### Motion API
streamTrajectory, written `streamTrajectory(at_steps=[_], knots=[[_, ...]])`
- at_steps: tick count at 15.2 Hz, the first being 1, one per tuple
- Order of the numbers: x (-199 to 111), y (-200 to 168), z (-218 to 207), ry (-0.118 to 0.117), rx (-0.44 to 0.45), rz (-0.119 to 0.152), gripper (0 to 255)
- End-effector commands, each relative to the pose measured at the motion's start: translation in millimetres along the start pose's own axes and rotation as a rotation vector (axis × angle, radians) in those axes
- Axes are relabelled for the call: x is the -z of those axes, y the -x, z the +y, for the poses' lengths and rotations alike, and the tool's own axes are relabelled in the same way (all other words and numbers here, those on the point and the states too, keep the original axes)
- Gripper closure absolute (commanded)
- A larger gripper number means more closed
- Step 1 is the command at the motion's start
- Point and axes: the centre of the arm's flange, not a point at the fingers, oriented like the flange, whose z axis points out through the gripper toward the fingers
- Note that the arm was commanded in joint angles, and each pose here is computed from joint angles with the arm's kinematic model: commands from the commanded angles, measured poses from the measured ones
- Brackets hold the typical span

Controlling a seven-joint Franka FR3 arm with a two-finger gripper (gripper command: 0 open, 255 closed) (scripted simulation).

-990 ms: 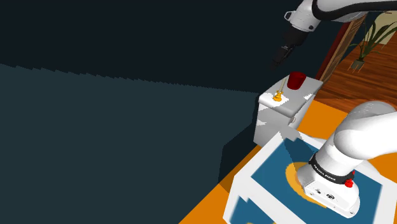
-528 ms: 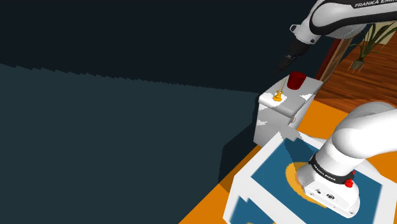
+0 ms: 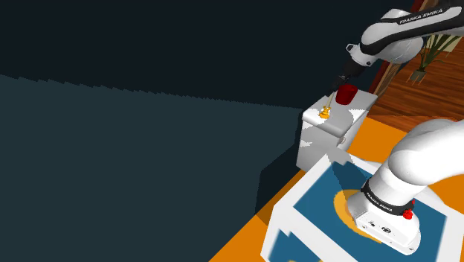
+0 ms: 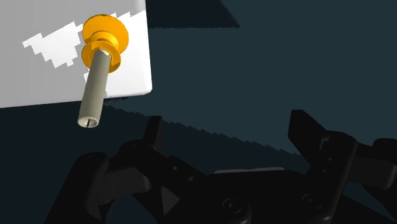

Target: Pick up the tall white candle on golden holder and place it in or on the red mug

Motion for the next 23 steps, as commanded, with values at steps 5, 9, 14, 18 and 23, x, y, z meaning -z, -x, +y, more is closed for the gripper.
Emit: streamTrajectory(at_steps=[5, 9, 14, 18, 23], knots=[[-40, 26, 71, -0.012, -0.032, 0.044, 0], [-66, 43, 116, -0.022, -0.054, 0.073, 0], [-89, 43, 118, -0.022, -0.055, 0.074, 0], [-108, 41, 117, -0.022, -0.055, 0.074, 0], [-108, 41, 117, -0.022, -0.055, 0.074, 0]])
